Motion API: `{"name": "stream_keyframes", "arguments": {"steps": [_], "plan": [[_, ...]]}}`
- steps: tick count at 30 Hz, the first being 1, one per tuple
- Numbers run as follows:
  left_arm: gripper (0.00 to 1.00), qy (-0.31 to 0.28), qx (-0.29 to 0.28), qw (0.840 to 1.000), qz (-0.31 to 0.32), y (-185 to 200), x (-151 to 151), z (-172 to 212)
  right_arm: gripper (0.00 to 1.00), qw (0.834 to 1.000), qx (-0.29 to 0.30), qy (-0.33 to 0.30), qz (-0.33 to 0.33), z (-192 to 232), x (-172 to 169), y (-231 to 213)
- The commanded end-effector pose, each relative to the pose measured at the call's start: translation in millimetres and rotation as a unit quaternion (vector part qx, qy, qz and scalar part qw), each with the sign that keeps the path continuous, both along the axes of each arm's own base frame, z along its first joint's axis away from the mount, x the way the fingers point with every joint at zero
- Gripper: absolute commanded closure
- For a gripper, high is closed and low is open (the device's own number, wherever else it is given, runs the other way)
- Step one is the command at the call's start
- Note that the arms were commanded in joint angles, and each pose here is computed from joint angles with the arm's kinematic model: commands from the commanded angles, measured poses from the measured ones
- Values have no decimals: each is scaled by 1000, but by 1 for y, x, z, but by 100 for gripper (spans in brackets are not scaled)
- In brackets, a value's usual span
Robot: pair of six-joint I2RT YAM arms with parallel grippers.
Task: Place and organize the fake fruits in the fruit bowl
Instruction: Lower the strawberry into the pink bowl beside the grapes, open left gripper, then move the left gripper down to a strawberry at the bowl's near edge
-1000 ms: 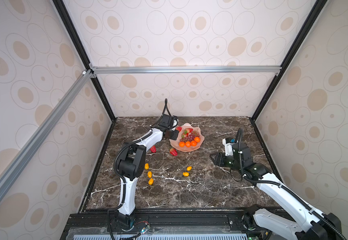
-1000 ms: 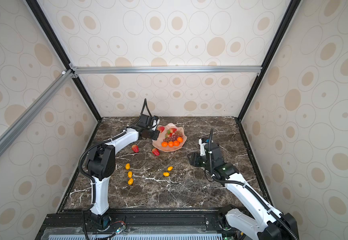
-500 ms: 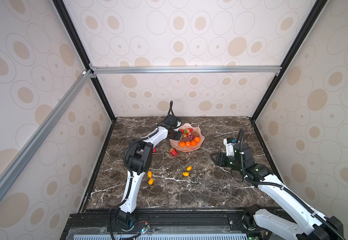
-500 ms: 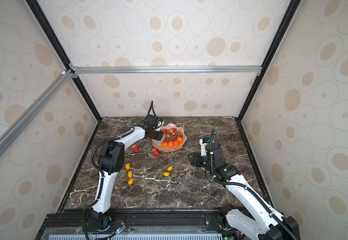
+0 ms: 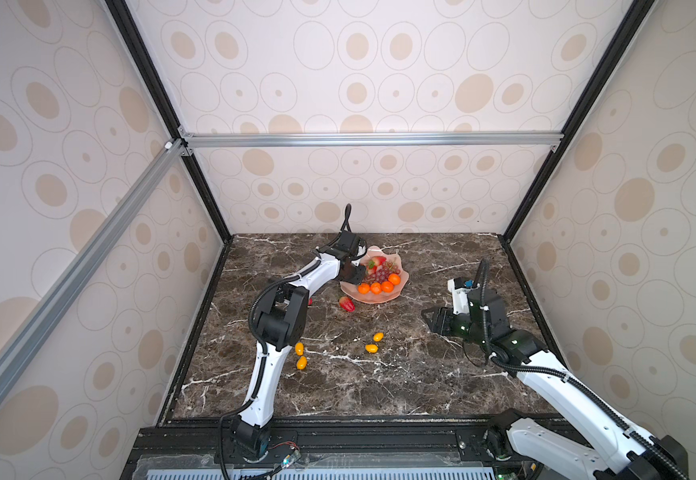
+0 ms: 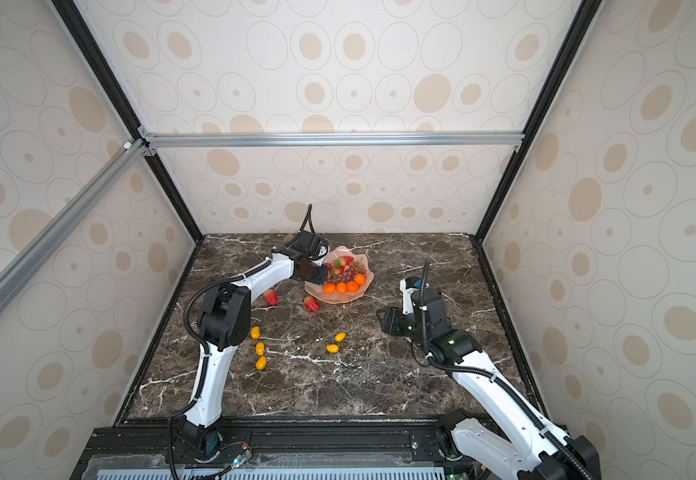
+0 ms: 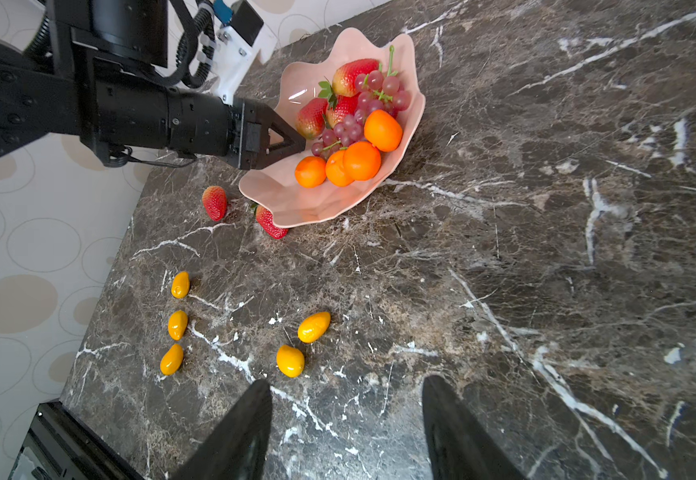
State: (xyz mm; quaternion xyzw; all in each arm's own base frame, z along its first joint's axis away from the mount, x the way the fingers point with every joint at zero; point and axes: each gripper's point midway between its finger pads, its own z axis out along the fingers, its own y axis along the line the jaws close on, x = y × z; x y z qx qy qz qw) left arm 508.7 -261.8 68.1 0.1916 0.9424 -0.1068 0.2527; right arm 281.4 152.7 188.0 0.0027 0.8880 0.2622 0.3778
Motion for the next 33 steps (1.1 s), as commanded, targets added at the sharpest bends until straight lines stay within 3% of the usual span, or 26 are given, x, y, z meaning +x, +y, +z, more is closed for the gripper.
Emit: {"name": "stream_keyframes", "arguments": {"steps": [1, 12, 22, 27, 33], "plan": [[70, -49, -1, 999, -1, -1, -5, 58, 40, 1000, -6, 12, 4, -7, -3, -2], [52, -166, -38, 984, 58, 42, -55, 124, 38, 999, -42, 12, 28, -11, -3, 13], [46, -157, -50, 977, 138, 89, -90, 83, 38, 987, -84, -53, 128, 5, -10, 80], [55, -139, -52, 976, 159, 103, -84, 69, 38, 982, -94, -75, 146, 12, -12, 99], [60, -102, -37, 982, 153, 102, -68, 45, 38, 983, -80, -115, 121, 26, -13, 88]]}}
